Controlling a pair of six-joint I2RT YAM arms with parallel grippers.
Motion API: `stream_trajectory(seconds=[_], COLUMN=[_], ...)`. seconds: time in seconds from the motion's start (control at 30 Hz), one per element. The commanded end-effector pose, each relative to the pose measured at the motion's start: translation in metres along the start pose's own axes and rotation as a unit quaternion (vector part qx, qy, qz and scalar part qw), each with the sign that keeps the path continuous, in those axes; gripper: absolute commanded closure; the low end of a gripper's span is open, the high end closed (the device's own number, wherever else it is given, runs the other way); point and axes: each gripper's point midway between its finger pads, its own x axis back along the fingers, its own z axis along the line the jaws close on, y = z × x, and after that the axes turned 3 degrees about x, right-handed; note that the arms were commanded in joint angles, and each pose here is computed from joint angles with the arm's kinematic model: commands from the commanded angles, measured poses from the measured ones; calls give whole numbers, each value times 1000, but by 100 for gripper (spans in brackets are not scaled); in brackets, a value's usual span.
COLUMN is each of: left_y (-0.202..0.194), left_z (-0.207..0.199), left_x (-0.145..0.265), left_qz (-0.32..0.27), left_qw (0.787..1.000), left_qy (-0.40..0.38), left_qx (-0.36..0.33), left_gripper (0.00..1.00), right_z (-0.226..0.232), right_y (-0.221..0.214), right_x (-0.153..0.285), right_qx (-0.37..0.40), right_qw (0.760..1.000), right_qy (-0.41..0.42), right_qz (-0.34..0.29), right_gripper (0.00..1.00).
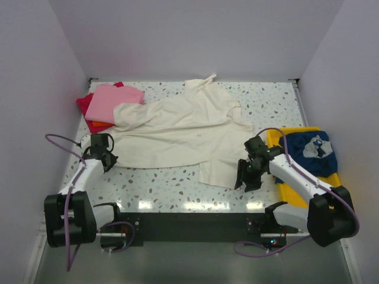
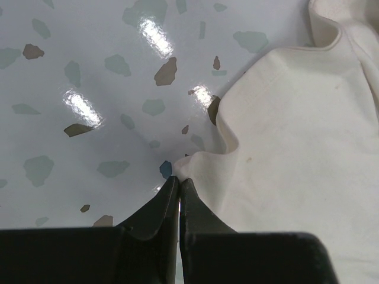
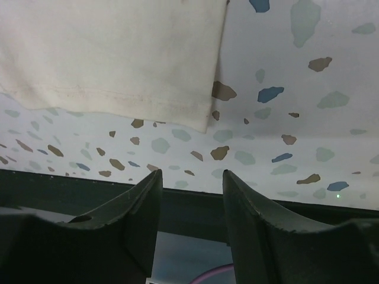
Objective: Fold and stack the t-shirts
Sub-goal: Fold the tshirt
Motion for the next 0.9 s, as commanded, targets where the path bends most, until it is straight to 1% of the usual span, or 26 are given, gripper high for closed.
stream_trajectory(seconds=[0.0, 0.13, 0.3, 0.4, 0.6, 0.7, 0.73, 0.8, 0.83, 0.87], left_y=[22, 20, 16, 16, 20, 20, 20, 17, 17, 15], left_z=[-17, -18, -18, -19, -21, -20, -21, -20, -19, -18], left_x=[6, 3, 0, -1, 0, 0, 0, 0, 0, 1], left_qz=[-29, -23, -15, -14, -16, -15, -14, -11, -9, -9], left_qw=[999, 999, 999, 1000, 999, 999, 999, 1000, 1000, 1000], left_qy=[-29, -29, -28, -28, -27, -27, -28, -27, -25, -26], left_qx=[1, -4, -3, -2, -7, -10, -10, -11, -11, -12], left_gripper=[100, 100, 100, 100, 100, 100, 100, 100, 100, 100], right_z=[1, -5, -6, 0, -4, -9, -10, -12, -11, -11], right_y=[17, 24, 31, 34, 29, 23, 21, 17, 16, 15], right_x=[-7, -16, -30, -39, -50, -54, -54, -56, -55, -55], right_qx=[-6, -9, -3, -2, -9, -14, -15, -14, -12, -11], right_qw=[999, 998, 998, 998, 999, 999, 999, 999, 999, 999], right_qy=[-4, -18, -16, -1, -9, -15, -15, -15, -13, -12], right_qz=[-41, -59, -67, -66, -50, -41, -39, -34, -30, -28], right_gripper=[52, 53, 56, 57, 62, 68, 72, 79, 85, 88])
